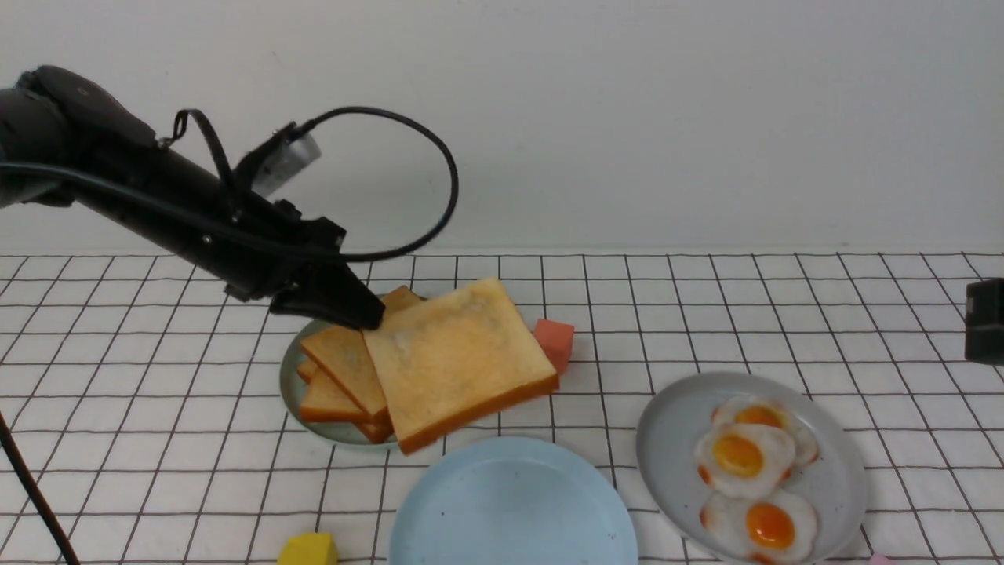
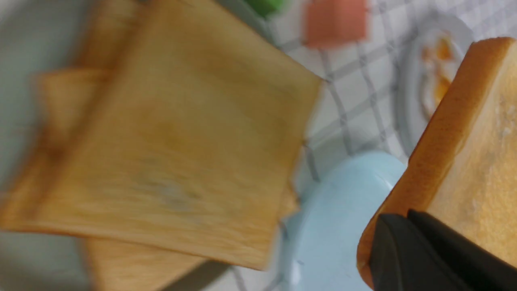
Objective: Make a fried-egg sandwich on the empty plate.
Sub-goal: Use the left arm to put a slice of bread into the empty plate in the middle, then use the right arm to grab a fried egg
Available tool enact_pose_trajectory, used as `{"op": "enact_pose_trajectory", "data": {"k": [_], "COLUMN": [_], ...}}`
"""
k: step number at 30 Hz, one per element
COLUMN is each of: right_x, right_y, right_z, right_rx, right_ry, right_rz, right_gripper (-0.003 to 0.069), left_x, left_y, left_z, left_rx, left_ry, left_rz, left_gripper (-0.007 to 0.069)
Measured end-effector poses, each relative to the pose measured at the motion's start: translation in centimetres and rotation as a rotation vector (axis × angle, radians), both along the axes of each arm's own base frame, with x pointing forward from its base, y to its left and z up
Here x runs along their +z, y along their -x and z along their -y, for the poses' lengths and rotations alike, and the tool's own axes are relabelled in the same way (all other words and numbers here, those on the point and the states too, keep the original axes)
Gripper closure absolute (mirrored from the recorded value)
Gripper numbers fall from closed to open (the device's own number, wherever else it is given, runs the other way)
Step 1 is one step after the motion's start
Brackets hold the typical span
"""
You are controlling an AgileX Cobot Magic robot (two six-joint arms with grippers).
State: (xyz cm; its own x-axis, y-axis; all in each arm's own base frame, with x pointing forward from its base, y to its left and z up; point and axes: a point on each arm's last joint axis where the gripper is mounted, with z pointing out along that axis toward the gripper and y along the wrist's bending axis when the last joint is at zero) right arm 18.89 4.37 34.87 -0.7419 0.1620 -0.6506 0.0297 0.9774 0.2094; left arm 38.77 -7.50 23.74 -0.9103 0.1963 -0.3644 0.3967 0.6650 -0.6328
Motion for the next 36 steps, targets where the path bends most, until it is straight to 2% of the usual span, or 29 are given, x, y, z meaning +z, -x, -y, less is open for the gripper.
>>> {"op": "enact_pose_trajectory", "data": {"k": [1,7,13,16,18,19,20,21,22,23,24,26,28,29,32,35,36], "right_x": [0.0,0.0,-0.6,-2.3,-3.9,-4.1,-5.6,-6.3,-6.6,-7.5,-7.6,-8.4,-8.9,-9.3,-10.0,-10.7,-11.5], "right_y": [0.0,0.0,-0.3,-1.4,-2.3,-2.4,-3.3,-3.8,-4.0,-4.7,-4.8,-5.7,-6.3,-6.8,-7.4,-7.6,-7.6], "right_z": [0.0,0.0,-0.1,-0.5,-0.9,-0.9,-1.4,-1.7,-1.7,-2.1,-2.1,-2.0,-1.6,-0.8,0.3,1.1,1.5], "right_rx": [0.0,0.0,-0.004,-0.019,-0.019,-0.017,-0.01,-0.003,-0.002,0.013,0.014,0.004,-0.017,-0.047,-0.082,-0.099,-0.114], "right_ry": [0.0,0.001,0.008,-0.001,-0.013,-0.014,-0.026,-0.035,-0.035,-0.052,-0.054,-0.099,-0.141,-0.19,-0.314,-0.425,-0.473], "right_rz": [0.0,-0.001,-0.042,-0.121,-0.185,-0.193,-0.246,-0.271,-0.281,-0.295,-0.3,-0.307,-0.318,-0.336,-0.351,-0.334,-0.318], "right_gripper": [0.0418,0.0418,0.0418,0.0418,0.0418,0.0418,0.0418,0.0418,0.0418,0.0418,0.0418,0.0418,0.0418,0.0417,0.0417,0.0417,0.0413], "left_x": [-0.9,-4.0,-5.3,-5.7,-5.7,-5.7,-5.5,-5.1,-5.1,-4.0,-3.8,-1.9,-0.3,1.7,5.4,8.5,10.0], "left_y": [1.0,3.9,5.0,5.2,5.4,5.4,5.4,5.5,5.5,5.8,5.9,6.4,6.8,7.5,9.5,12.3,14.2], "left_z": [1.3,5.7,7.7,8.3,8.6,8.6,8.5,8.4,8.4,8.1,8.1,7.5,7.2,6.9,6.8,7.8,8.6], "left_rx": [-0.054,-0.173,-0.162,-0.143,-0.12,-0.118,-0.109,-0.109,-0.109,-0.11,-0.109,-0.104,-0.102,-0.102,-0.115,-0.183,-0.23], "left_ry": [0.004,-0.064,-0.204,-0.277,-0.295,-0.295,-0.3,-0.305,-0.307,-0.326,-0.329,-0.364,-0.378,-0.378,-0.333,-0.268,-0.227], "left_rz": [-0.02,-0.064,-0.094,-0.097,-0.114,-0.115,-0.116,-0.108,-0.107,-0.081,-0.077,-0.029,0.0,0.032,0.085,0.173,0.227], "left_gripper": [0.0638,0.0637,0.0596,0.0506,0.0398,0.0398,0.0308,0.026,0.025,0.0169,0.0161,0.0083,0.0051,0.0036,0.0046,0.0105,0.0156]}}
